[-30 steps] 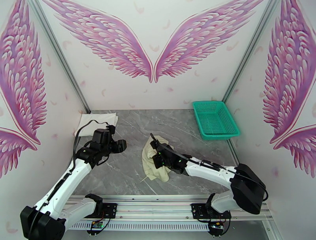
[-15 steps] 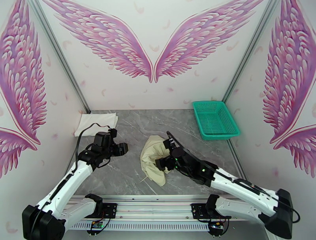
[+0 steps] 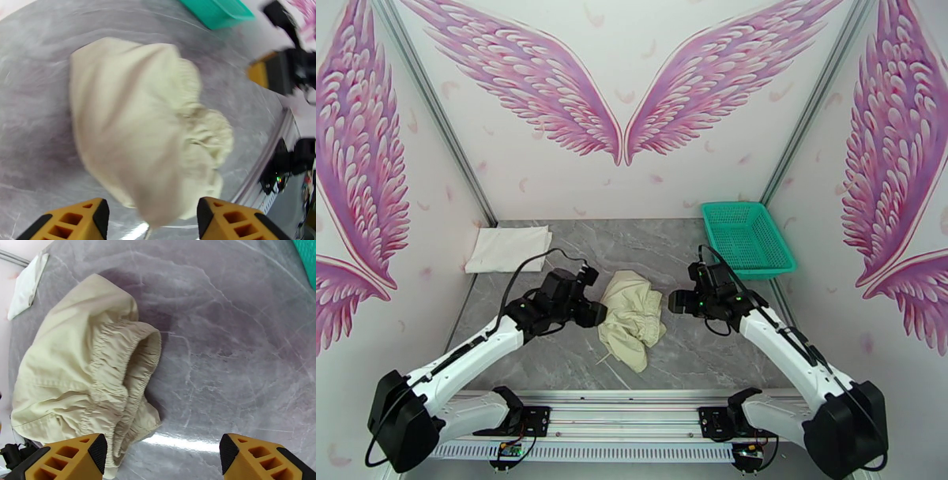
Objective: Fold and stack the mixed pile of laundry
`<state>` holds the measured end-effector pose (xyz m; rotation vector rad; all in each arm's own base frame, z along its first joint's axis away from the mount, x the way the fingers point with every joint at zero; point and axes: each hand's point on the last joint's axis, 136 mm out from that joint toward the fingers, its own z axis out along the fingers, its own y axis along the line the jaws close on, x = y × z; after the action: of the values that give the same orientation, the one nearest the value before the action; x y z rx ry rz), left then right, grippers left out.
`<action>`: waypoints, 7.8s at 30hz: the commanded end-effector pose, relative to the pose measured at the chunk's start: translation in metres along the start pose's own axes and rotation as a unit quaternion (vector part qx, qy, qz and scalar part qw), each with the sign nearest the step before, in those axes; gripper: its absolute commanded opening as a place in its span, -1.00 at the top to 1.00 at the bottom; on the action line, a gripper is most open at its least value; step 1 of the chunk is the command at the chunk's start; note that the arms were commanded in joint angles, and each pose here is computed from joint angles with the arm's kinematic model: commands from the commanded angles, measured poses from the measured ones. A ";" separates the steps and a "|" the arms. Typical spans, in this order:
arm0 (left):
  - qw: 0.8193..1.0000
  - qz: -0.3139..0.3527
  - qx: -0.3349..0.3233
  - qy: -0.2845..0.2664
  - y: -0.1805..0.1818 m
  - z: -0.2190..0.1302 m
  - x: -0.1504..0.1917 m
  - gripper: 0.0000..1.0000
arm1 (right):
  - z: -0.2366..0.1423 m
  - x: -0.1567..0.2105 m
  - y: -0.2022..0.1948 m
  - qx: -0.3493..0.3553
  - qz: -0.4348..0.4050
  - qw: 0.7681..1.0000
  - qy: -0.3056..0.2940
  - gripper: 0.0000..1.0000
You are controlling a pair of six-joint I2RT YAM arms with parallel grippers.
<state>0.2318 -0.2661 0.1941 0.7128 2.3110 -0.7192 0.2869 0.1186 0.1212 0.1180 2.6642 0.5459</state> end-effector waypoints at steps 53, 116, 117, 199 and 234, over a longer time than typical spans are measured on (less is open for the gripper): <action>0.985 0.116 -0.062 -0.114 0.007 -0.003 -0.177 1.00 | 0.008 0.003 0.040 -0.163 0.021 0.983 -0.084 -0.39; 0.826 0.007 -0.282 -0.488 0.068 -0.325 -0.334 1.00 | -0.234 -0.248 0.187 0.104 -0.481 0.792 -0.362 1.00; 0.829 0.005 -0.283 -0.483 0.066 -0.327 -0.325 1.00 | -0.230 -0.236 0.185 0.090 -0.480 0.800 -0.349 1.00; 0.889 -0.372 -0.266 0.035 0.190 0.051 0.091 -0.21 | 0.088 0.018 0.040 -0.021 0.028 0.999 0.035 -0.20; 0.945 0.187 -0.146 0.224 0.104 0.042 0.069 -0.12 | 0.080 0.150 0.133 -0.090 -0.187 0.976 0.071 -0.42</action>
<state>0.2759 -0.1994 0.0967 0.9928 2.5293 -0.0737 0.1783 0.2804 0.0545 -0.5024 2.7020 0.6419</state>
